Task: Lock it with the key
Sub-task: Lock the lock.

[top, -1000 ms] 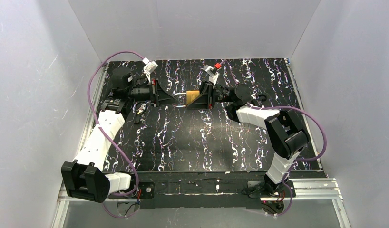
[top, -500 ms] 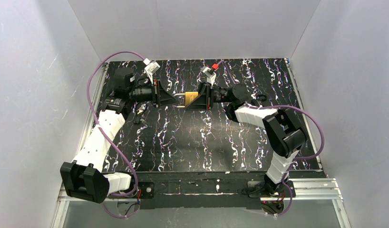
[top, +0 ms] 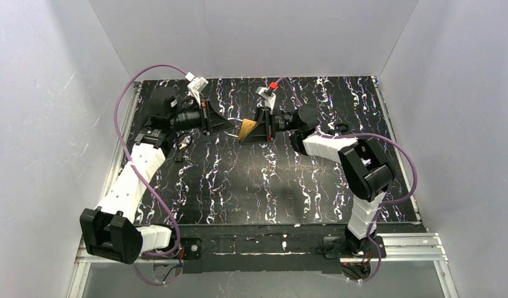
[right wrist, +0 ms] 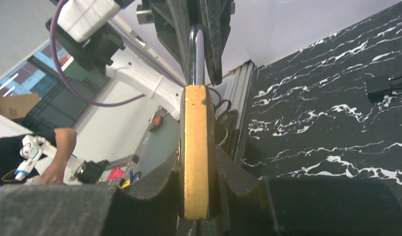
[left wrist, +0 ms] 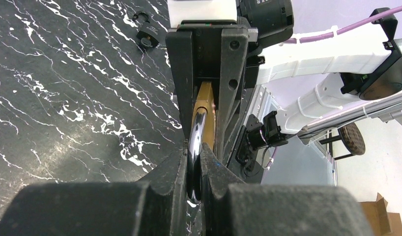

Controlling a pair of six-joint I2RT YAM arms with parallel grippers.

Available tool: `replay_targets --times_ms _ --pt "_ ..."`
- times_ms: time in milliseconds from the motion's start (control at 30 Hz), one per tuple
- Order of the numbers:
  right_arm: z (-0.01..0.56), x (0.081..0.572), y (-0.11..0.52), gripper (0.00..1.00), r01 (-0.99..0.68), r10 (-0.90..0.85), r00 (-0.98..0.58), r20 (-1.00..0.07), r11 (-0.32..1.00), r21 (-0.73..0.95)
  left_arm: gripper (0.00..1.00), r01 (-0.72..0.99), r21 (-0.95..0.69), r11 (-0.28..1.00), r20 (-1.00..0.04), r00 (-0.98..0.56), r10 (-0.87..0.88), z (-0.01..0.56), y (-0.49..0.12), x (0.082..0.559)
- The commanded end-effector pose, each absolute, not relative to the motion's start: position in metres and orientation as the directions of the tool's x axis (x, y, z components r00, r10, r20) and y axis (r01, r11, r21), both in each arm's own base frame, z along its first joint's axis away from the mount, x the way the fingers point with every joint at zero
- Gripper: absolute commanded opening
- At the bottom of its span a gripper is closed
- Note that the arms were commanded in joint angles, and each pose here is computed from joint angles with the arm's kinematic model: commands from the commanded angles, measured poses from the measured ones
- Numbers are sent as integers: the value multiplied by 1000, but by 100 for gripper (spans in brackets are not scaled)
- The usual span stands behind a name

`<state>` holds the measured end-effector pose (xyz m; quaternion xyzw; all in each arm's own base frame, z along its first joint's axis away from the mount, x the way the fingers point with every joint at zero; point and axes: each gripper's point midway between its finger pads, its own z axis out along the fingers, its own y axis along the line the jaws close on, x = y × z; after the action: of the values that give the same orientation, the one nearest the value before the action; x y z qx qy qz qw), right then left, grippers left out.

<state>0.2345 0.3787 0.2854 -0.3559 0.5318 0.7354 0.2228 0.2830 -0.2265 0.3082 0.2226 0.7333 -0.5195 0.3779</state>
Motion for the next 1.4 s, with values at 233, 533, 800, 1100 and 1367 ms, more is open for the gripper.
replay_targets --times_ms 233,533,800,1100,1367 --pt "377 199 410 1 -798 140 -478 -867 -483 361 0 637 -738 222 -631 -768 109 256 -268 227" --pt "369 218 390 1 -810 153 -495 -855 -438 390 0 615 -740 271 -642 -767 -11 269 -222 246" --pt "375 225 378 3 -799 191 -530 -826 -440 411 0 605 -743 287 -637 -770 -28 270 -213 240" --pt "377 256 384 36 -775 315 -620 -718 -388 499 0 508 -807 302 -576 -791 -207 296 -206 276" --pt "375 273 386 49 -750 365 -661 -656 -360 555 0 471 -838 276 -539 -793 -283 313 -206 286"
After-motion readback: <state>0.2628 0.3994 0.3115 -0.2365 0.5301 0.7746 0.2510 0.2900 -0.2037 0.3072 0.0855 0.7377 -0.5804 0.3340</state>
